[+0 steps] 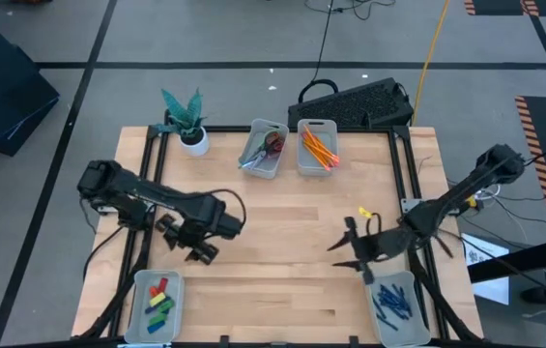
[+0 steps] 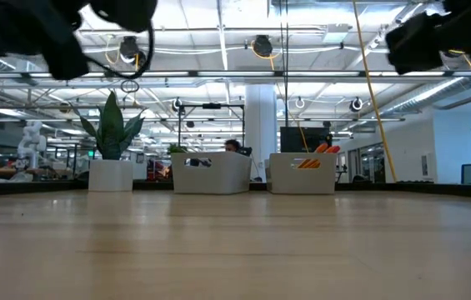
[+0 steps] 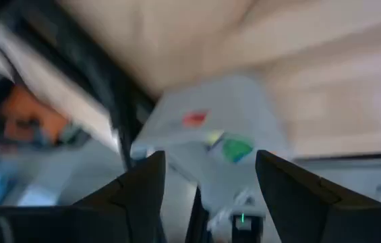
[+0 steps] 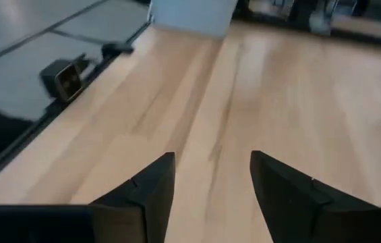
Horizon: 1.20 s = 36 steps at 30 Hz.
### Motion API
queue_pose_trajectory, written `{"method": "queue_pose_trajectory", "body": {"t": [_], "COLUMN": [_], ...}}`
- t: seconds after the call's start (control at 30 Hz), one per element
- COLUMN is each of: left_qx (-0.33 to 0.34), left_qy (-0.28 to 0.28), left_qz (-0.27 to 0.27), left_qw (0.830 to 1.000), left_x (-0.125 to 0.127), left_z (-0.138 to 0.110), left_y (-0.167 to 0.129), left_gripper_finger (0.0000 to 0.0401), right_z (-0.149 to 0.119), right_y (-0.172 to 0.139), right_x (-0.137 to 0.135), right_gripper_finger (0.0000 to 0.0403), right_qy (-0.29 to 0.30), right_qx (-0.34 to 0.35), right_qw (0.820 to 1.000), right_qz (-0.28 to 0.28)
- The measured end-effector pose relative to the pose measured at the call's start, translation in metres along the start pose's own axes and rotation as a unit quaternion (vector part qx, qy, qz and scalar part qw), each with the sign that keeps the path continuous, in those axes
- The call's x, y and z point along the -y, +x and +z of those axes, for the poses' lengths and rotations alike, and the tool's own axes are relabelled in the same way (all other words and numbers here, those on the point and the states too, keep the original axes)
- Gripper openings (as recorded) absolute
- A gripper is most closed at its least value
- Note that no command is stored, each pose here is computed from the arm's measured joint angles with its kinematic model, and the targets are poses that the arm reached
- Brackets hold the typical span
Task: Sort crayons/erasers/pens/pencils in bins
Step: Return to Home Position
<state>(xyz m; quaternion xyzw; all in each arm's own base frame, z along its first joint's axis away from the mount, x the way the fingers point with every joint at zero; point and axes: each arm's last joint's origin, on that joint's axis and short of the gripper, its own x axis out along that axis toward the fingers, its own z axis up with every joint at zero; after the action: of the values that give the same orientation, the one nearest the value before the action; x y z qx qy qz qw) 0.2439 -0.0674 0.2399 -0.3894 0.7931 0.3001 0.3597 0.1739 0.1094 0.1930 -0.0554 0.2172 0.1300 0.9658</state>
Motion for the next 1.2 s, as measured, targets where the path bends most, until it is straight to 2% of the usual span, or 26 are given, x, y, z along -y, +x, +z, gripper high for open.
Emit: {"method": "queue_pose_trajectory", "body": {"t": [0.1, 0.23, 0.37, 0.53, 0.67, 0.77, 0.83, 0.93, 1.0, 1.07, 1.2], "left_qx": [-0.054, -0.089, -0.123, -0.156, -0.181, -0.179, -0.129, 0.023, 0.135, 0.216, 0.319], "left_qy": [-0.035, -0.084, -0.131, -0.096, -0.077, -0.082, -0.071, -0.065, -0.075, -0.076, -0.047], "left_qz": [0.018, 0.059, 0.078, 0.014, -0.024, -0.055, -0.082, -0.128, -0.158, -0.180, -0.201], "left_qw": [0.998, 0.991, 0.981, 0.983, 0.980, 0.979, 0.986, 0.989, 0.975, 0.957, 0.925], "left_x": [-0.003, -0.011, -0.019, -0.006, 0.007, 0.020, 0.029, 0.037, 0.040, 0.042, 0.044], "left_z": [-0.002, -0.001, 0.004, 0.005, -0.004, -0.014, -0.020, -0.021, -0.015, -0.007, 0.019], "left_y": [0.021, 0.045, 0.061, 0.067, 0.065, 0.050, 0.031, 0.002, -0.013, -0.021, -0.030], "left_gripper_finger": [0.0234, 0.0234, 0.0234, 0.0234, 0.0234, 0.0234, 0.0234, 0.0234, 0.0234, 0.0234, 0.0234], "right_z": [0.000, -0.003, -0.008, -0.009, -0.002, 0.002, 0.004, 0.008, 0.009, 0.007, -0.014], "right_y": [0.014, 0.032, 0.046, 0.047, 0.039, 0.030, 0.024, 0.019, 0.017, 0.015, 0.000], "right_x": [0.006, 0.010, 0.016, 0.022, 0.026, 0.032, 0.039, 0.053, 0.063, 0.071, 0.077], "right_gripper_finger": [0.0185, 0.0185, 0.0185, 0.0185, 0.0185, 0.0185, 0.0185, 0.0190, 0.0193, 0.0194, 0.0185], "right_qy": [-0.031, -0.074, -0.102, -0.100, -0.121, -0.117, -0.097, -0.078, -0.069, -0.069, -0.107], "right_qx": [0.025, 0.033, 0.032, 0.030, 0.045, 0.043, 0.043, 0.050, 0.051, 0.048, 0.062], "right_qw": [0.999, 0.996, 0.994, 0.994, 0.991, 0.992, 0.994, 0.995, 0.995, 0.995, 0.992], "right_qz": [-0.017, -0.037, -0.014, 0.027, 0.018, 0.008, -0.002, -0.030, -0.051, -0.056, -0.014]}}
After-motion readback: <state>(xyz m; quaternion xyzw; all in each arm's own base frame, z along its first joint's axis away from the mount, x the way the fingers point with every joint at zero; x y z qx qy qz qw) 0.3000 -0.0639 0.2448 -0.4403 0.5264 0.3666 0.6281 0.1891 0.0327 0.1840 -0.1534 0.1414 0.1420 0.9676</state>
